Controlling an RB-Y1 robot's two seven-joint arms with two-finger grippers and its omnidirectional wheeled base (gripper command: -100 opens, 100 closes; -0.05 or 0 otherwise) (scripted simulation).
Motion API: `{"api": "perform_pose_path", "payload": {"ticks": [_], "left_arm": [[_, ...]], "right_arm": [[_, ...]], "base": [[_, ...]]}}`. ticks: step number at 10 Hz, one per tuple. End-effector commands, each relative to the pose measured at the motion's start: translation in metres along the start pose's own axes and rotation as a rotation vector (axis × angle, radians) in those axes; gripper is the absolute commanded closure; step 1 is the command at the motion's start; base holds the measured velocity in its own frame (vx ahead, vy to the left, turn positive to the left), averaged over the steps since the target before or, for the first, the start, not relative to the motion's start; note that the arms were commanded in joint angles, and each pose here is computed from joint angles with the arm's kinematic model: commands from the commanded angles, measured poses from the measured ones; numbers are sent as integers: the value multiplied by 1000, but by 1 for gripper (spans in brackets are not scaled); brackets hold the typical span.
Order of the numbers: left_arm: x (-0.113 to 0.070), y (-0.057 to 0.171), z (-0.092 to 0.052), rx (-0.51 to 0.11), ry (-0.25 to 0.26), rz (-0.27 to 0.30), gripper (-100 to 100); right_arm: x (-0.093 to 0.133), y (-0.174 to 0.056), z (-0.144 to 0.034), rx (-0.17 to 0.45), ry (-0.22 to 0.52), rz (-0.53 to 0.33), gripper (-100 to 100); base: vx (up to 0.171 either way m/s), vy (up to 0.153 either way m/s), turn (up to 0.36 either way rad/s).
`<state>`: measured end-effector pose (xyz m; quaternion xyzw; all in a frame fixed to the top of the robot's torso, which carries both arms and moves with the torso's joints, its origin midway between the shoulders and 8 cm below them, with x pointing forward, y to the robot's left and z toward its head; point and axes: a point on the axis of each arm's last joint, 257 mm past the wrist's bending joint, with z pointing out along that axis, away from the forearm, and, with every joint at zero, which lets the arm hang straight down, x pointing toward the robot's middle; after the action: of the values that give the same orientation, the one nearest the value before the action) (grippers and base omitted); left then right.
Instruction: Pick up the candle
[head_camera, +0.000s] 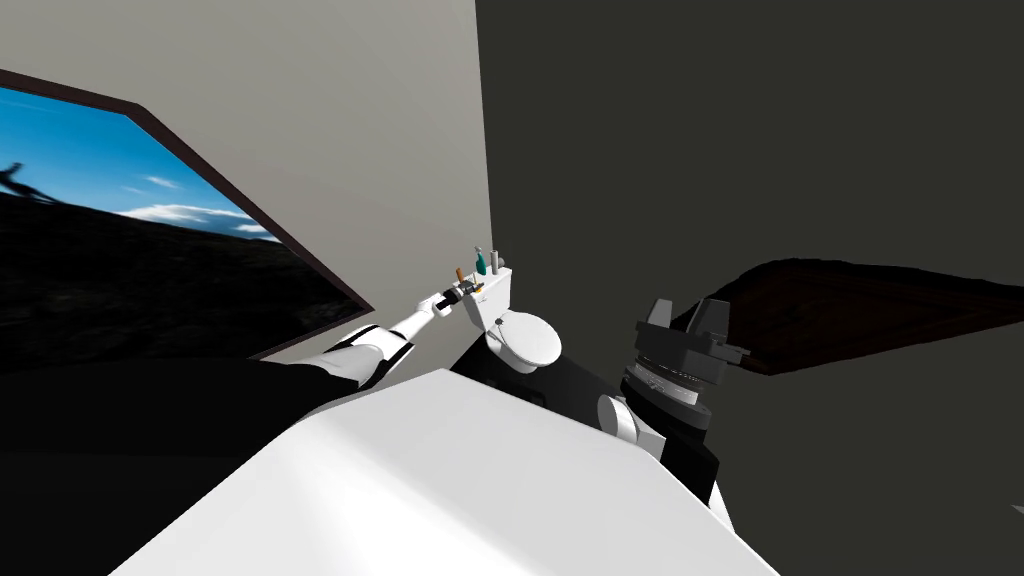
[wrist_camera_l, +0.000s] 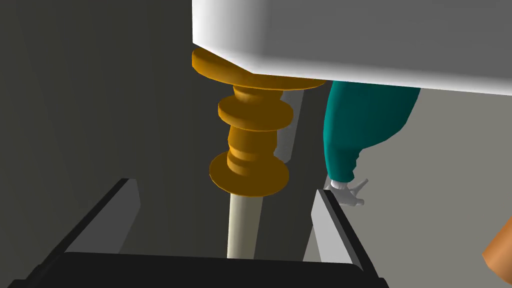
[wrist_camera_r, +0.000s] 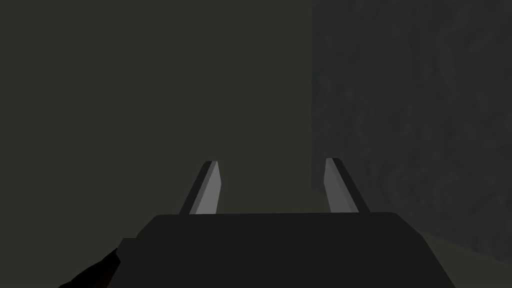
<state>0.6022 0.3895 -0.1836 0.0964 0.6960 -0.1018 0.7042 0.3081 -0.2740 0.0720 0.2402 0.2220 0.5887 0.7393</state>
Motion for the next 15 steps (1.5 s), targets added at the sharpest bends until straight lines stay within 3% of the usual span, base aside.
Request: {"api": "perform_pose_path", "payload": {"ticks": [1, 2, 3, 5, 6, 7, 8, 12, 13, 14, 15], "left_arm": [[5, 8, 2, -17, 12, -5, -100], [10, 12, 0, -26, 22, -8, -100], [-5, 7, 11, 6, 2, 3, -100], [-14, 15, 19, -9, -5, 3, -100], [-5, 22, 15, -26, 13, -3, -100], [-8, 17, 17, -18, 5, -1, -100], [-7, 18, 17, -19, 7, -1, 100], [-8, 18, 17, -19, 6, 1, 100], [-8, 18, 17, -19, 6, 1, 0], [4, 22, 7, -47, 21, -10, 100], [9, 13, 1, -28, 21, -8, 100]], "right_arm": [[0, 0, 0, 0, 0, 0, 0], [0, 0, 0, 0, 0, 0, 0], [0, 0, 0, 0, 0, 0, 0], [0, 0, 0, 0, 0, 0, 0], [0, 0, 0, 0, 0, 0, 0], [0, 0, 0, 0, 0, 0, 0], [0, 0, 0, 0, 0, 0, 0], [0, 0, 0, 0, 0, 0, 0], [0, 0, 0, 0, 0, 0, 0], [0, 0, 0, 0, 0, 0, 0], [0, 0, 0, 0, 0, 0, 0]], "base": [[-8, -2, -7], [4, 6, -1], [-47, -26, 60], [-56, -29, 15], [-7, -8, -7], [0, 0, 0], [0, 0, 0], [0, 0, 0], [0, 0, 0], [63, 30, -61], [75, 48, -27]]}}
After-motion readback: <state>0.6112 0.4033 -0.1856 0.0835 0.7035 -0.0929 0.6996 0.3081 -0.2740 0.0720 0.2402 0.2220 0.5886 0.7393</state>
